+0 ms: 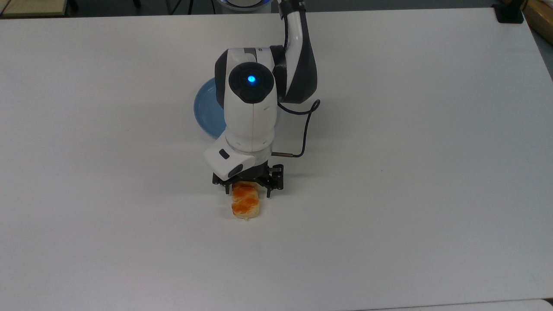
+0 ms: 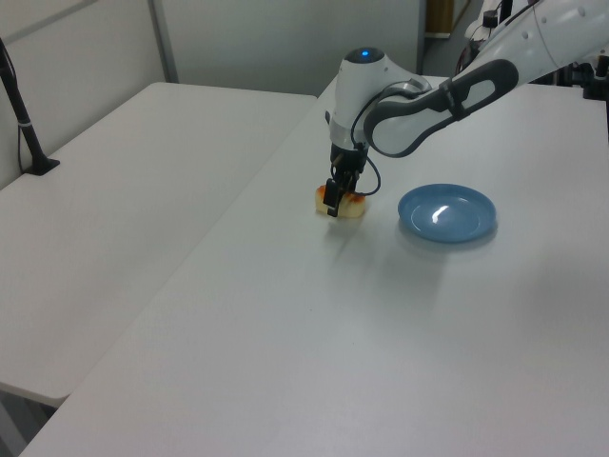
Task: Put the bread on a plate
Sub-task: 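Close the gripper on the bread roll and lift it, then carry the held bread roll over the light blue plate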
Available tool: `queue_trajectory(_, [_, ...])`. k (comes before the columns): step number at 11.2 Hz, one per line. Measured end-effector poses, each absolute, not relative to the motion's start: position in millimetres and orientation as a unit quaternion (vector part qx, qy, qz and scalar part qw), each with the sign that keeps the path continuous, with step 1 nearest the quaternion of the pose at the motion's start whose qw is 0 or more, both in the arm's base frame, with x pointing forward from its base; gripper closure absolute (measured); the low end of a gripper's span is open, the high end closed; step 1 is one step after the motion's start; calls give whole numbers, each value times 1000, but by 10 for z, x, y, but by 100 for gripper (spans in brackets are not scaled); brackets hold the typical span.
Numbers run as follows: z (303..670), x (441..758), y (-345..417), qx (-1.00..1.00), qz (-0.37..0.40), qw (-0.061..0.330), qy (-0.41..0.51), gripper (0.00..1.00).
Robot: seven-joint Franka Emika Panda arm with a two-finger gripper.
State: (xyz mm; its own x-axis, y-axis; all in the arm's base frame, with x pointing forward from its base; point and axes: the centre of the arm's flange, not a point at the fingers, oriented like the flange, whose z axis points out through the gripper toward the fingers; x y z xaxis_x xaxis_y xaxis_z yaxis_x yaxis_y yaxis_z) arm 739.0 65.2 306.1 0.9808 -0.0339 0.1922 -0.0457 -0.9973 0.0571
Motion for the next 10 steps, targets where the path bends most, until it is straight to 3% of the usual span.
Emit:
queue_trajectory(2, [2987, 7404, 668, 995, 94, 35, -16, 10])
queue_trajectory(4, [3081, 7440, 658, 994, 103, 35, -17, 45])
queue_trajectory(6, [3273, 7467, 646, 992, 117, 33, -18, 68])
queue_trajectory(10, [3893, 7327, 516, 993, 108, 39, -11, 68])
